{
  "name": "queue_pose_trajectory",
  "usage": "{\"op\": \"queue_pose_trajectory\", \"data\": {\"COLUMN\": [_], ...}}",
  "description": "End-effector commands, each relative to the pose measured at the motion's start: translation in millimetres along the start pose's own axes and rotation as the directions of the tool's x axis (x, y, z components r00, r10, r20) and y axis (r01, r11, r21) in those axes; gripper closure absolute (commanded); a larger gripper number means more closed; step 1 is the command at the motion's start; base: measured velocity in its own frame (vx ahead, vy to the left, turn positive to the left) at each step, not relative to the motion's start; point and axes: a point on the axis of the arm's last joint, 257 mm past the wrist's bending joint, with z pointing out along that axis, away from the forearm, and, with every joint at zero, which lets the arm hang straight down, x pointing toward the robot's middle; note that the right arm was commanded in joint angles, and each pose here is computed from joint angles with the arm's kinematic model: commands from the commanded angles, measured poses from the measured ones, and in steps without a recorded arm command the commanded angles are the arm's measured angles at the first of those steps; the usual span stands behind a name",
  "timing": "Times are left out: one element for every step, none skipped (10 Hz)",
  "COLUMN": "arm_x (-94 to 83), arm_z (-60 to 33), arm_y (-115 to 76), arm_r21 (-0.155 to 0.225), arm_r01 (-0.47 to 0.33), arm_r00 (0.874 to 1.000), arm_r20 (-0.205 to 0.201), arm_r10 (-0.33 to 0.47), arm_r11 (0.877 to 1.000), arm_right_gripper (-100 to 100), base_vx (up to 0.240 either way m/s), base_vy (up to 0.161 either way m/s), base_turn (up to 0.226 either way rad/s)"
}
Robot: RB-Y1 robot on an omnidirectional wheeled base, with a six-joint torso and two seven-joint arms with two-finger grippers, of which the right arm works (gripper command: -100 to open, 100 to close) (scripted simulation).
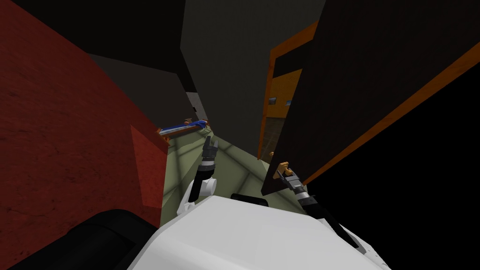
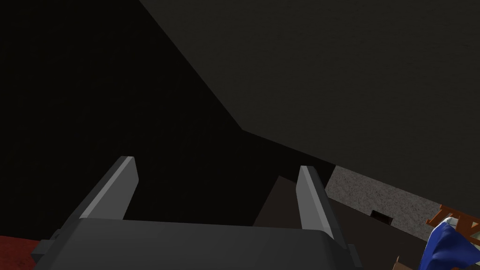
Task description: Pull the door open
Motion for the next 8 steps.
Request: {"op": "queue_pose_trajectory", "data": {"arm_x": [-3.1, -4.1, -5.0, -5.5, -5.5, -6.0, -6.5, -6.5], "arm_z": [-9.5, -14.3, -19.1, -22.2, -22.2, -25.3, -28.4, -28.4], "arm_y": [-3.9, -3.3, -2.7, -2.3, -2.3, -1.9, -1.6, -1.6], "arm_r21": [0.008, 0.010, 0.011, 0.013, 0.013, 0.014, 0.015, 0.015], "arm_r01": [-0.010, -0.012, -0.013, -0.014, -0.014, -0.015, -0.016, -0.016], "arm_r00": [1.000, 1.000, 1.000, 1.000, 1.000, 1.000, 1.000, 1.000], "arm_r20": [-0.002, -0.004, -0.007, -0.009, -0.009, -0.010, -0.012, -0.012], "arm_r10": [0.010, 0.012, 0.013, 0.014, 0.014, 0.015, 0.016, 0.016], "arm_r11": [1.000, 1.000, 1.000, 1.000, 1.000, 1.000, 1.000, 1.000], "arm_right_gripper": [100, 100, 100, 100, 100, 100, 100, 100], "base_vx": [0.029, 0.028, 0.037, 0.032, 0.019, 0.013, 0.006, 0.012], "base_vy": [0.046, 0.054, 0.053, 0.041, 0.023, 0.014, 0.024, 0.009], "base_turn": [0.013, 0.004, 0.004, 0.027, -0.004, 0.018, 0.017, -0.008]}}
